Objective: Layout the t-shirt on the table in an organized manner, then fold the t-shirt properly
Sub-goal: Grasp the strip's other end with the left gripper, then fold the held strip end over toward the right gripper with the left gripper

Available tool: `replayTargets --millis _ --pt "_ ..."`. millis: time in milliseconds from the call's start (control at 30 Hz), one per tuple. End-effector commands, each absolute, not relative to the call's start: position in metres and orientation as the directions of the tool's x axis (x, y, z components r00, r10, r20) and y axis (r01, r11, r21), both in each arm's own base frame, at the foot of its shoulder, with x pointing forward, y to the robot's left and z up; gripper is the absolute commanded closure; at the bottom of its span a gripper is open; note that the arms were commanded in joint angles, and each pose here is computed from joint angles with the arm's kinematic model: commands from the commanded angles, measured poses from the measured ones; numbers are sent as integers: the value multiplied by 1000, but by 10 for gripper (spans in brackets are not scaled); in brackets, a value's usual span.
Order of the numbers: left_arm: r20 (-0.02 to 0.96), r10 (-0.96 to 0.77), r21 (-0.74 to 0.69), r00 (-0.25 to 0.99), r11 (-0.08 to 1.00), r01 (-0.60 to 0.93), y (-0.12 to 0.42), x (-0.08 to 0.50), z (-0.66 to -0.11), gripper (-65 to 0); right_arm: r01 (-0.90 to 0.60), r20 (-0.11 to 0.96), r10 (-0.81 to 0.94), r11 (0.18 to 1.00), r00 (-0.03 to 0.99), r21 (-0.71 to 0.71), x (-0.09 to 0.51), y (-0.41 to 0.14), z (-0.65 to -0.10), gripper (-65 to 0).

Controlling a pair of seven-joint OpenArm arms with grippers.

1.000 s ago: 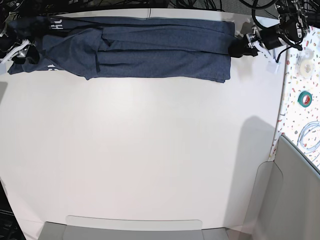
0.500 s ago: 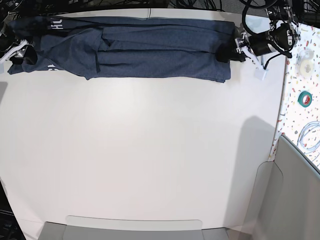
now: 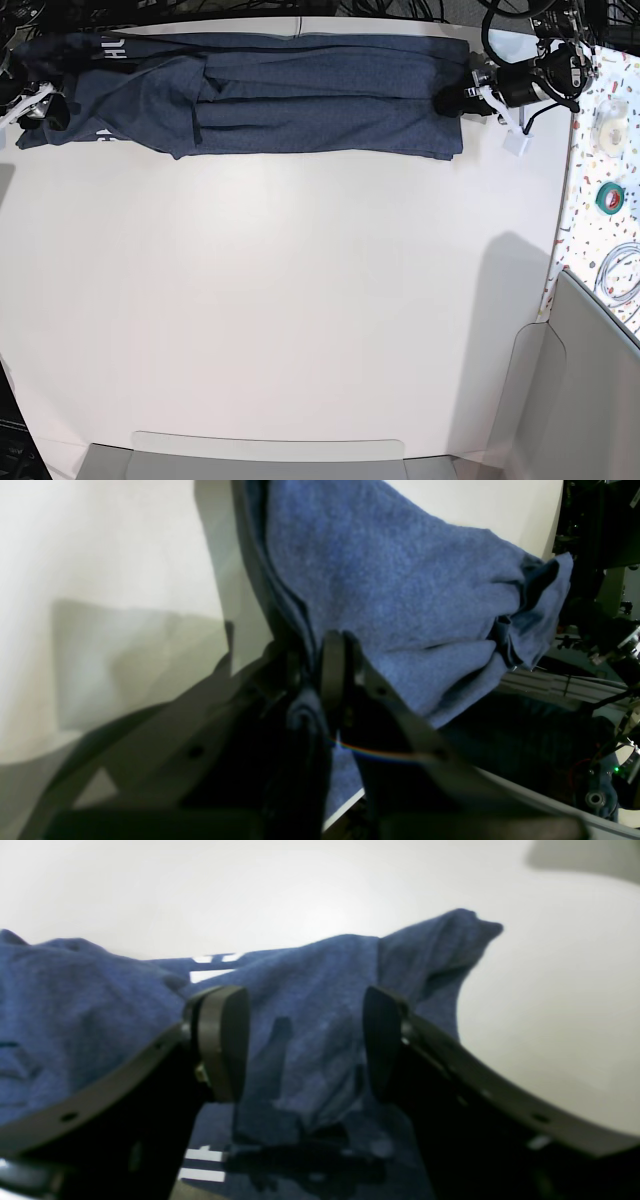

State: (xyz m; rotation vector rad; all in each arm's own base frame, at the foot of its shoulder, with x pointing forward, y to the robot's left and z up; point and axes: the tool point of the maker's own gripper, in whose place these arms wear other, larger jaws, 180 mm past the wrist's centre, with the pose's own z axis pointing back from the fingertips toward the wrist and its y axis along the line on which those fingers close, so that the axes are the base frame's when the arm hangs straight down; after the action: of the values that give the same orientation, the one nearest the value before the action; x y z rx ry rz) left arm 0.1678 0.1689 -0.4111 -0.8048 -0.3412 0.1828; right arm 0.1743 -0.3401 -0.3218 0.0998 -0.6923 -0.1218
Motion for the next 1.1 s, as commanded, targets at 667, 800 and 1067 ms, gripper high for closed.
replayTargets --millis 667,800,1067 --pt "463 1 -733 886 562 383 60 184 -338 0 365 597 -198 915 777 -173 134 -433 -297 -359" --pt "484 -112 -747 868 464 476 17 178 -330 0 371 580 -201 909 789 -190 130 -436 -299 -359" --pt "570 -244 -729 785 289 620 -48 174 -307 0 392 534 -214 887 818 -246 118 -443 -303 -359"
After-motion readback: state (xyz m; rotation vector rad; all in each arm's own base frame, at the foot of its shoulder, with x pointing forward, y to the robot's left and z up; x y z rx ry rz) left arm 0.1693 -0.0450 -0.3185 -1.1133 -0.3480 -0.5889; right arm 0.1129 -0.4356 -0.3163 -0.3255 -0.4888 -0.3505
